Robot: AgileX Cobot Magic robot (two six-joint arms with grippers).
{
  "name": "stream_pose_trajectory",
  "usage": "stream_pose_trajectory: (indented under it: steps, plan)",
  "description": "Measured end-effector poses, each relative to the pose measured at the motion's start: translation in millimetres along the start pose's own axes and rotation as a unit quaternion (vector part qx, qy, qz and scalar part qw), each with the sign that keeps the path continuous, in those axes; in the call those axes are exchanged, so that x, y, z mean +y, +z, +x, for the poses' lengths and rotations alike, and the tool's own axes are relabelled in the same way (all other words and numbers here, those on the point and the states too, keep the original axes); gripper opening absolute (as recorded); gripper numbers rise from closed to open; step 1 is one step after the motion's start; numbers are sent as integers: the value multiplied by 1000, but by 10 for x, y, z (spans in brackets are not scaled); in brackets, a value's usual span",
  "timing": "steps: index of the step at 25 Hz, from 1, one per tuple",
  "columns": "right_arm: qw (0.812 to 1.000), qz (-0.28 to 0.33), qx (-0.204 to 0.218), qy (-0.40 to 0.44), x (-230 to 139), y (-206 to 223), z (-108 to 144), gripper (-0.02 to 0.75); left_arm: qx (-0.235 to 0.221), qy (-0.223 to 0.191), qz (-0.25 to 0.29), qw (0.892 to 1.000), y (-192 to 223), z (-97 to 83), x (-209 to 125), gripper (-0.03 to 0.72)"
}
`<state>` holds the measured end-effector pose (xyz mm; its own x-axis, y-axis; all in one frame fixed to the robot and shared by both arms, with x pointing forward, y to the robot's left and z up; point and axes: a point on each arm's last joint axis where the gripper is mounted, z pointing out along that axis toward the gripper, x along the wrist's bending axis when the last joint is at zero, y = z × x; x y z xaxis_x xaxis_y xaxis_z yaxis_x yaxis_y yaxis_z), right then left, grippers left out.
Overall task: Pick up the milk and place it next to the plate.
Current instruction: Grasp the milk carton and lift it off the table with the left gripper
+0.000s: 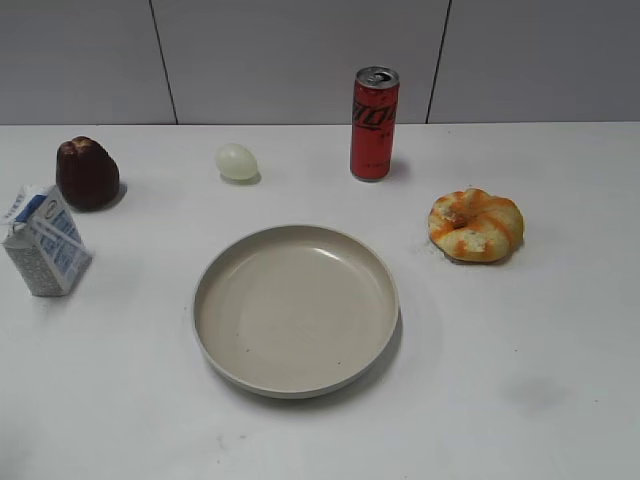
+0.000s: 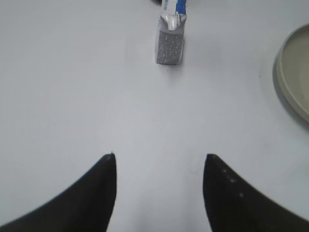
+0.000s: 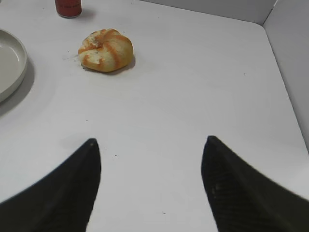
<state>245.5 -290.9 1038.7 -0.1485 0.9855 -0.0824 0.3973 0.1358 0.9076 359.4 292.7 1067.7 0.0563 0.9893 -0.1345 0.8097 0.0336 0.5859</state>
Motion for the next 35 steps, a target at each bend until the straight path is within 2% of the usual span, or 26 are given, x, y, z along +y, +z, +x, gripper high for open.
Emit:
stream_pose_trajectory:
  steps: [4,9,10,12,15,23,29,31,35]
  plan:
    - [1000,0,0,0,0,0,0,497,5,-4,41,999,273,64,468,432]
    - [1000,0,0,0,0,0,0,497,14,52,82,995,722,-3,1025,437]
    - [1000,0,0,0,0,0,0,497,11,59,84,995,808,-35,1108,449]
    - [1000,0,0,0,0,0,0,497,2,70,91,993,1034,-118,1263,530]
    - [1000,0,0,0,0,0,0,497,-4,71,111,991,1402,-188,1383,643]
    - [1000,0,0,0,0,0,0,497,4,67,139,988,2088,-139,1354,655]
    - [1000,0,0,0,0,0,0,497,9,54,170,984,2374,-101,1242,584]
    - [1000,0,0,0,0,0,0,497,10,53,176,983,2417,-95,1221,522]
    - [1000,0,0,0,0,0,0,497,15,25,172,985,2416,-95,1228,330]
